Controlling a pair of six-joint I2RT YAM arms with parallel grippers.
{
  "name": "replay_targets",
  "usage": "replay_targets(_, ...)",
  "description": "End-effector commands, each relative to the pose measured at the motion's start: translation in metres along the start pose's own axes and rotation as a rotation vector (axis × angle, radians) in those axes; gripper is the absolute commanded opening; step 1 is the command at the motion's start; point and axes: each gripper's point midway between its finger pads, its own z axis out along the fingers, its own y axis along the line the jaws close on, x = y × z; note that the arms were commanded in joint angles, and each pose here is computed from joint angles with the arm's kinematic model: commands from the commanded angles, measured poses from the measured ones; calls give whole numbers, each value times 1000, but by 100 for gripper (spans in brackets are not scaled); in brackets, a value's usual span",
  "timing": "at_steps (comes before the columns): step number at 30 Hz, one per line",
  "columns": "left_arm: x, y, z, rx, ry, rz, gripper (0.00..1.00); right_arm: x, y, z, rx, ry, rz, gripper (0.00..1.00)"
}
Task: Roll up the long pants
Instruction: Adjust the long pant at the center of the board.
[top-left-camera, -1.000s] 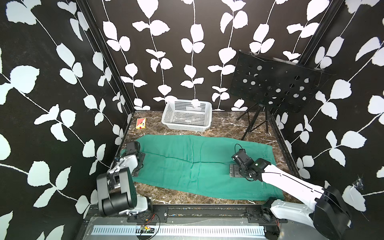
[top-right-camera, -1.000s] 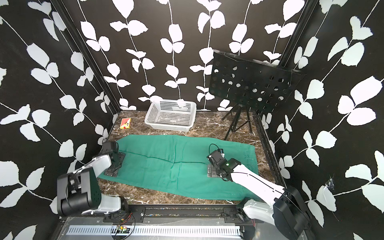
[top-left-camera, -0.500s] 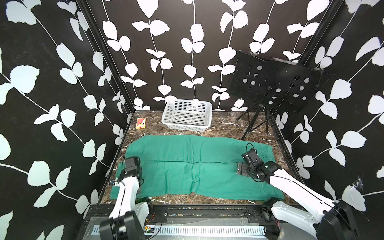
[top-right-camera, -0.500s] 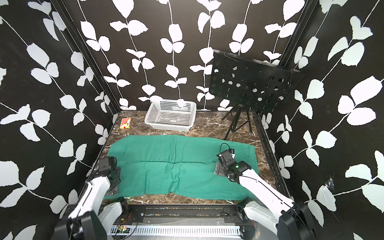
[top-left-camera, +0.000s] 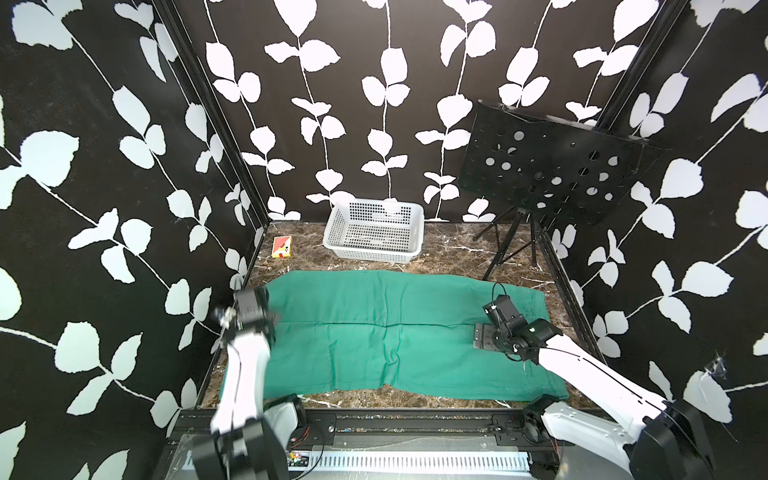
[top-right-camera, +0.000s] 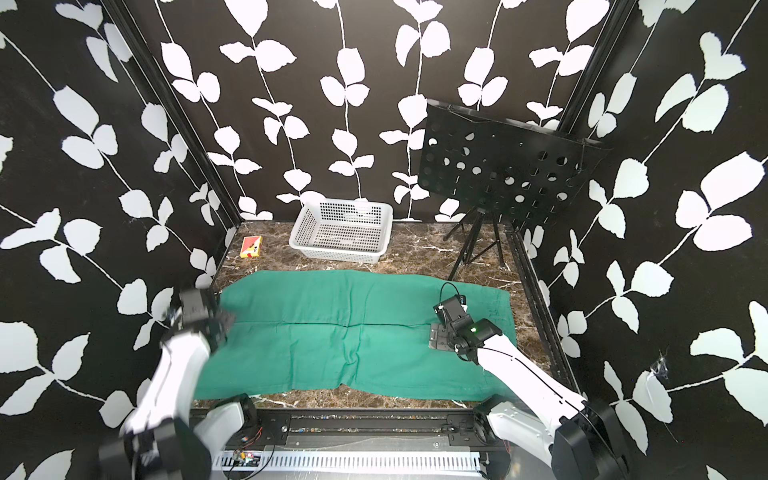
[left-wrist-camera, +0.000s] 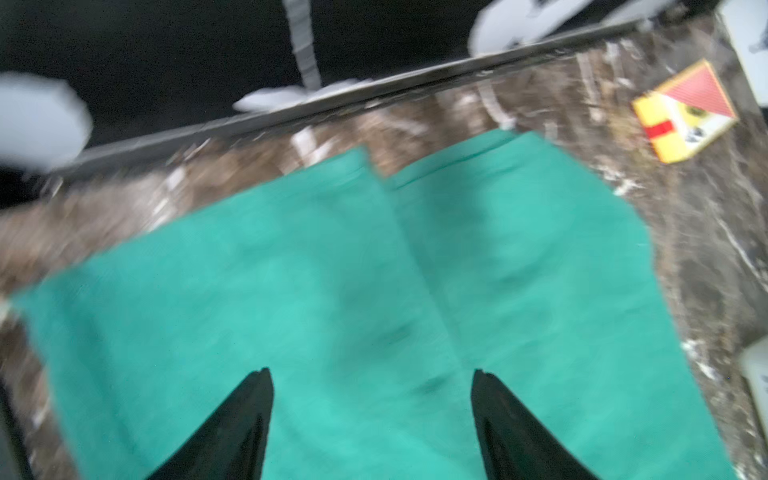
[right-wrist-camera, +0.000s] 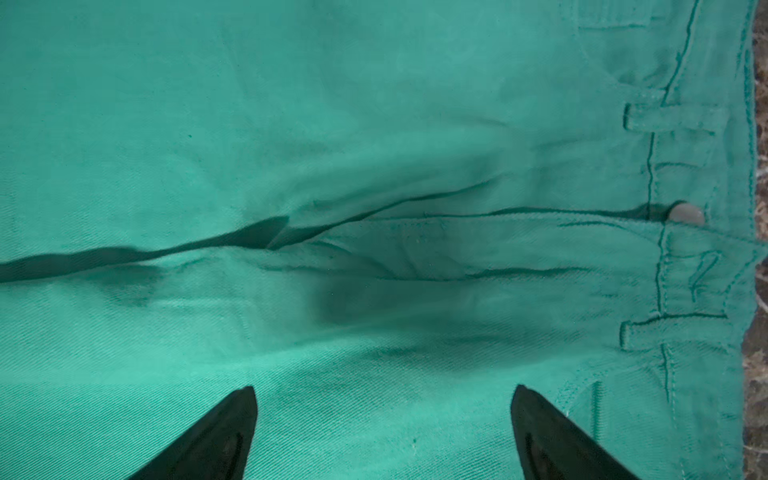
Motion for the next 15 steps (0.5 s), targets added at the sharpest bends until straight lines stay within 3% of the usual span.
replay_targets(1,-30,-51,14,83,18,207,69,-16,8,-6,-17,-24,-17,98)
replay_targets(5,-48,-97,42,180,17,241,61,-21,13,-4,-14,-8,-18,98)
replay_targets(8,-56,-121,65,204,36,273,61,-25,17,-3,-17,-3,-16,98)
replay_targets(15,-81,-127,96,68,34,323,60,-26,18,4,-1,15,-3,97)
